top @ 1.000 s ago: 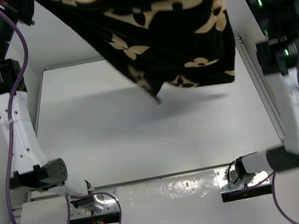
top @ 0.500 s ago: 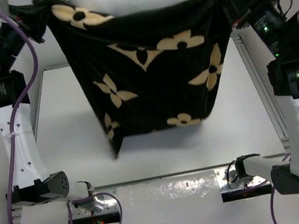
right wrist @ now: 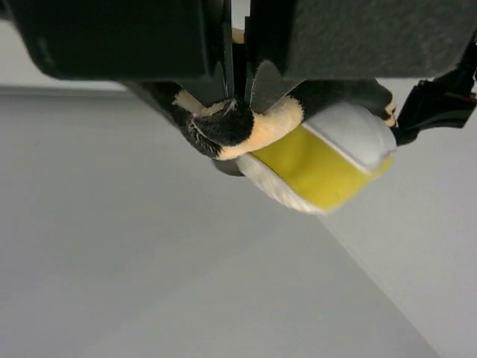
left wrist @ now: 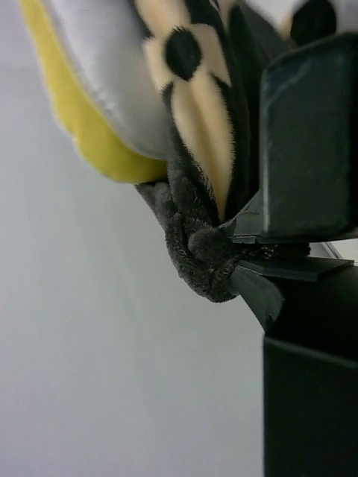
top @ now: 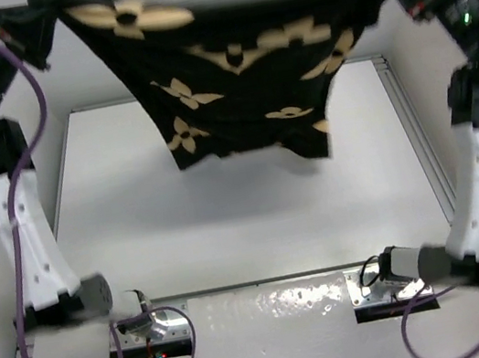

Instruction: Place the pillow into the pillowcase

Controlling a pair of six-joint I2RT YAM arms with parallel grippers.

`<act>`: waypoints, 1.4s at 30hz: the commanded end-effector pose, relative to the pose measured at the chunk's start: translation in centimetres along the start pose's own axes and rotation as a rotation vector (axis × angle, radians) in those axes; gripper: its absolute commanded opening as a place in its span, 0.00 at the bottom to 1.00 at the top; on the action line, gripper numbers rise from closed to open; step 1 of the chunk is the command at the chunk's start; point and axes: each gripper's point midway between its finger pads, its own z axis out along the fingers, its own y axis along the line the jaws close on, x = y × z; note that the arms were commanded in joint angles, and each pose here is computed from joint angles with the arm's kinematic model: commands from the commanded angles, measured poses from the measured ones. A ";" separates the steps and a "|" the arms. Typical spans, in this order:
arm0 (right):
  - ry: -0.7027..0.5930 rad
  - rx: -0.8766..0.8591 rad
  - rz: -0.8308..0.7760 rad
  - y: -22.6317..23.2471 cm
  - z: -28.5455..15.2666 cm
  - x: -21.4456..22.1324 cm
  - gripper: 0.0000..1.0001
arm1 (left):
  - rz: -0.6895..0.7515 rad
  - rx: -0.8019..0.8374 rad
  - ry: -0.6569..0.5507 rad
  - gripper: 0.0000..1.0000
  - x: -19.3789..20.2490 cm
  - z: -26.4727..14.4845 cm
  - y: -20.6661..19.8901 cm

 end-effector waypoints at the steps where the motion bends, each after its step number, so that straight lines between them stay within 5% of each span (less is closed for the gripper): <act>1: -0.071 0.008 0.024 -1.7 -2.1 1.0 0.00 | 0.144 -0.080 0.047 0.00 2.1 -0.8 0.9; 3: -0.057 0.012 0.088 -3.2 -1.3 0.4 0.00 | 0.083 -0.120 0.134 0.00 6.3 0.8 3.9; 4: -0.060 -0.018 0.081 -2.2 -1.0 -0.6 0.00 | 0.093 -0.152 0.043 0.00 0.9 1.1 4.5; 5: -0.106 -0.076 0.004 2.5 -1.1 -4.0 0.00 | 0.077 -0.181 0.008 0.00 -0.9 0.5 6.2; 7: -0.147 -0.086 -0.066 4.6 -0.2 -7.4 0.00 | 0.074 -0.140 -0.121 0.00 -6.7 -0.2 5.7; 8: -0.222 -0.179 -0.148 10.5 -2.0 -10.4 0.00 | 0.150 -0.127 -0.189 0.00 -9.2 -0.9 5.4; 11: -0.180 -0.202 -0.108 9.6 -2.9 -8.6 0.00 | 0.110 -0.035 -0.144 0.00 -6.5 -1.3 1.8; 12: -0.148 -0.171 -0.083 8.0 -3.3 -6.8 0.00 | 0.092 -0.040 -0.072 0.00 -2.3 -1.6 1.1; 14: -0.051 -0.025 0.066 -0.5 -3.1 0.0 0.00 | -0.021 -0.014 0.085 0.00 4.5 -0.6 -0.9; 17: -0.045 0.021 0.164 -4.4 -3.8 2.2 0.00 | -0.066 -0.027 0.246 0.00 9.5 0.3 0.2; 21: -0.111 -0.013 0.011 1.4 -1.3 -4.8 0.00 | 0.011 -0.065 -0.030 0.00 -2.6 2.0 3.0; 22: -0.194 -0.140 -0.092 9.0 -2.3 -8.9 0.00 | 0.082 -0.075 -0.125 0.00 -5.8 1.7 3.3; 25: -0.256 -0.278 -0.029 11.2 -2.0 -12.9 0.00 | 0.146 -0.103 -0.245 0.00 -10.1 0.1 2.4; 26: -0.237 -0.288 -0.023 11.5 -2.6 -12.3 0.00 | 0.119 -0.103 -0.222 0.00 -9.1 -0.5 1.6; 27: -0.161 -0.189 0.055 5.9 -1.6 -10.0 0.00 | 0.129 -0.066 -0.205 0.00 -8.4 -0.5 0.4; 28: -0.147 -0.161 -0.026 7.0 -3.3 -8.0 0.00 | 0.111 -0.039 -0.138 0.00 -5.1 -0.3 -0.2; 30: -0.073 0.046 0.133 -4.4 -3.3 -2.4 0.00 | 0.072 -0.050 -0.035 0.00 -0.6 0.0 0.3; 32: -0.021 0.070 0.203 -7.2 -3.7 0.8 0.00 | -0.042 -0.079 0.151 0.00 6.9 0.6 1.6; 34: 0.005 0.053 0.246 -7.7 -3.0 1.9 0.00 | -0.077 -0.107 0.242 0.00 10.2 1.0 2.9; 37: -0.017 0.001 0.132 -2.3 -0.1 -3.1 0.00 | -0.098 -0.121 0.126 0.00 6.2 3.9 5.7; 39: -0.127 -0.120 0.016 5.2 0.3 -9.7 0.00 | 0.011 -0.107 -0.134 0.00 -4.5 3.1 5.0; 42: -0.236 -0.339 0.000 12.8 -3.6 -13.2 0.00 | 0.094 -0.096 -0.272 0.00 -10.5 0.2 2.3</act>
